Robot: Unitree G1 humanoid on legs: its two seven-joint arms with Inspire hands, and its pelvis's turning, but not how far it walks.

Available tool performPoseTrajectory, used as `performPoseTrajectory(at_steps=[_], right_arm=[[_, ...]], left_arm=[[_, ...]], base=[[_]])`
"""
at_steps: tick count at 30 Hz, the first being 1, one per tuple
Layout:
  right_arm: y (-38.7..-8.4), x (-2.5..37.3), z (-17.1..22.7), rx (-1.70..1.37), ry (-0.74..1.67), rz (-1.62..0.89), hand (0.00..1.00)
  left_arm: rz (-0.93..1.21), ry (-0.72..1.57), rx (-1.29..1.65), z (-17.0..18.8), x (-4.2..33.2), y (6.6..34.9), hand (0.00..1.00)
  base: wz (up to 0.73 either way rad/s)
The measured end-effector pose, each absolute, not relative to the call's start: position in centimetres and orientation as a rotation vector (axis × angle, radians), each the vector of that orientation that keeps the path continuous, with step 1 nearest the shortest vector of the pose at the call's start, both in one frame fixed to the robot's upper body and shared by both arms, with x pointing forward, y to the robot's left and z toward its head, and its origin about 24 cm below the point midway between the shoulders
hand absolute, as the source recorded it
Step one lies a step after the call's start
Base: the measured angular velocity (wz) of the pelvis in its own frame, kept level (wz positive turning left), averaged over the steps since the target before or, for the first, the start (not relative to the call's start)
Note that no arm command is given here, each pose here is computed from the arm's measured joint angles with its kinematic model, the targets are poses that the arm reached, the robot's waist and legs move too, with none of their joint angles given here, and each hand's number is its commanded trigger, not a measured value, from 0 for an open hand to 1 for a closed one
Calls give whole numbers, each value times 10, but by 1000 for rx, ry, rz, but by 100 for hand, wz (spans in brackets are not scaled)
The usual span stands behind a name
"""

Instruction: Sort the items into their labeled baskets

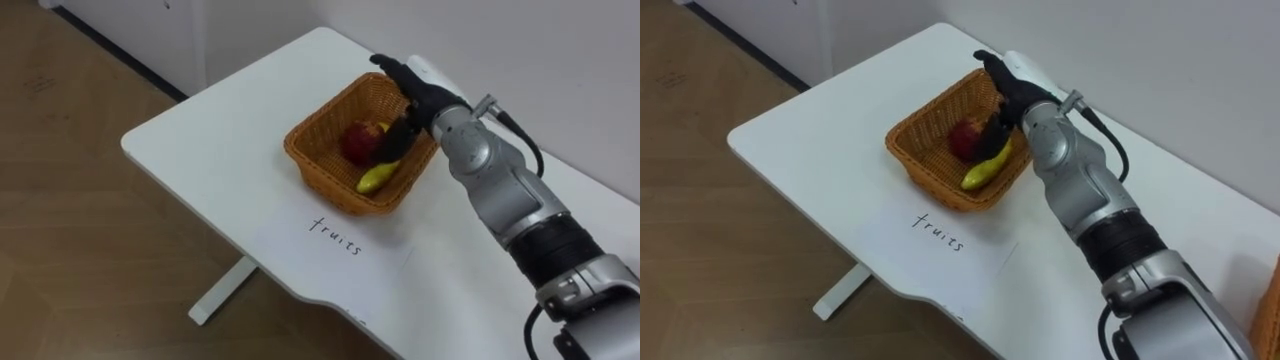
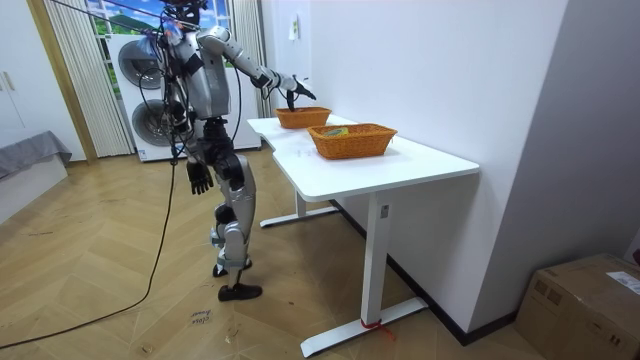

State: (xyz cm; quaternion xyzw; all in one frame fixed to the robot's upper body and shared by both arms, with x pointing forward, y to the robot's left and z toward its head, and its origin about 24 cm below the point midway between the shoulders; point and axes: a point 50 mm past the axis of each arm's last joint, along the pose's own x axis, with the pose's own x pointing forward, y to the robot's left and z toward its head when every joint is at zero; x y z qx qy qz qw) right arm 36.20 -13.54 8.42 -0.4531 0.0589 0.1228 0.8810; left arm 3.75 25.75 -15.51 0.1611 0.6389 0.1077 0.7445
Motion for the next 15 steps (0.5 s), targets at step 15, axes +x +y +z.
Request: performPoseTrajectory(at_steps=[15], right_arm=[[-149,366,109,-786,44,147,0]], left_arm=[[228,1403,333,-157,37,251,0]], base=[[-3]])
